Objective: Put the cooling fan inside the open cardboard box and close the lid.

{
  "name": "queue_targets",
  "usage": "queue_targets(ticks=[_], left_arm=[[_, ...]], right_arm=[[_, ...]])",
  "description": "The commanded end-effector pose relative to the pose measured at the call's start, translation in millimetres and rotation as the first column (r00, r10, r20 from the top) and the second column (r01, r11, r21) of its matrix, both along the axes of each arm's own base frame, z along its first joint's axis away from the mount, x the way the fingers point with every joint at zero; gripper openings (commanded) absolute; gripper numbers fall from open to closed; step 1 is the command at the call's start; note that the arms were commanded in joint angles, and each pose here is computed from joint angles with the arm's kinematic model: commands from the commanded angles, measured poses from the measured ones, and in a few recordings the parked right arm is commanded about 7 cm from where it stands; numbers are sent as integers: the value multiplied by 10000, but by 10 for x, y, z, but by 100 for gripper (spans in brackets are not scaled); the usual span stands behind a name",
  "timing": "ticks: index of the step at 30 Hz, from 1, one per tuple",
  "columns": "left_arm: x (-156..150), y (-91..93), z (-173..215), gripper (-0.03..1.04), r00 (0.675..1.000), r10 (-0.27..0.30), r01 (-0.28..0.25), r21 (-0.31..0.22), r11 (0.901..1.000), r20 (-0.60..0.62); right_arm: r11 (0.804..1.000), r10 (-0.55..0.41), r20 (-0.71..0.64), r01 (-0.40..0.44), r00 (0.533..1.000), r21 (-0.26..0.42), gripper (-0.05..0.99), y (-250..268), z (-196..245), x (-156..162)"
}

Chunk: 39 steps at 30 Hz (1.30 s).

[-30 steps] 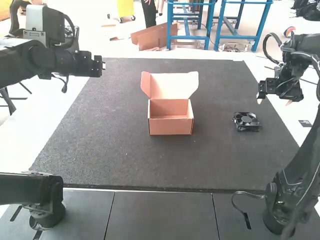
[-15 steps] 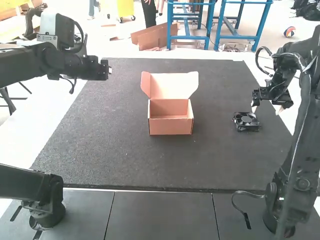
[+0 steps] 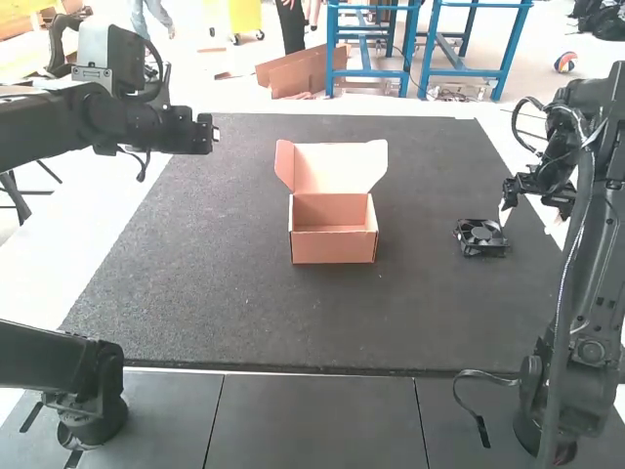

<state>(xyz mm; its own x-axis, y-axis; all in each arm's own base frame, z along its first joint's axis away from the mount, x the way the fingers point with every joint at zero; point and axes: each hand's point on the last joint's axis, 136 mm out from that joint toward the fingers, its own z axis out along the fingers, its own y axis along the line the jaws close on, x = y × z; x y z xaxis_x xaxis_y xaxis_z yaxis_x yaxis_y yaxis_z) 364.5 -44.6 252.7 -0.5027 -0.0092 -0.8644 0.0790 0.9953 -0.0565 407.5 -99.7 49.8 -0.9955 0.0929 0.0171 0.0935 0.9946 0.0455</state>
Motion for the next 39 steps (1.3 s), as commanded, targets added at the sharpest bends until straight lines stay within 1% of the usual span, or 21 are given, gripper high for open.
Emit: queue_targets(ticks=[1, 7, 15, 28, 39], left_arm=[[49, -27, 150, 97, 9994, -77, 83, -175, 9998, 335], [42, -24, 137, 97, 9996, -64, 68, -160, 9998, 275], [36, -23, 134, 97, 9997, -56, 60, -168, 9998, 228], [42, -24, 137, 97, 9996, -56, 61, -174, 9998, 274], [39, -23, 130, 97, 9997, -56, 61, -170, 9998, 243]], right_arm=[[9999, 68, 53, -68, 10000, 157, 90, -7, -11, 2], [9998, 84, -142, -81, 9999, 196, 90, 0, -103, -34], [9999, 147, 422, -149, 9990, 36, 90, -34, -185, 90], [9995, 283, 257, -285, 9993, 100, 90, -11, -317, 19], [9995, 319, 713, -317, 9969, -39, 89, -36, -401, 109]])
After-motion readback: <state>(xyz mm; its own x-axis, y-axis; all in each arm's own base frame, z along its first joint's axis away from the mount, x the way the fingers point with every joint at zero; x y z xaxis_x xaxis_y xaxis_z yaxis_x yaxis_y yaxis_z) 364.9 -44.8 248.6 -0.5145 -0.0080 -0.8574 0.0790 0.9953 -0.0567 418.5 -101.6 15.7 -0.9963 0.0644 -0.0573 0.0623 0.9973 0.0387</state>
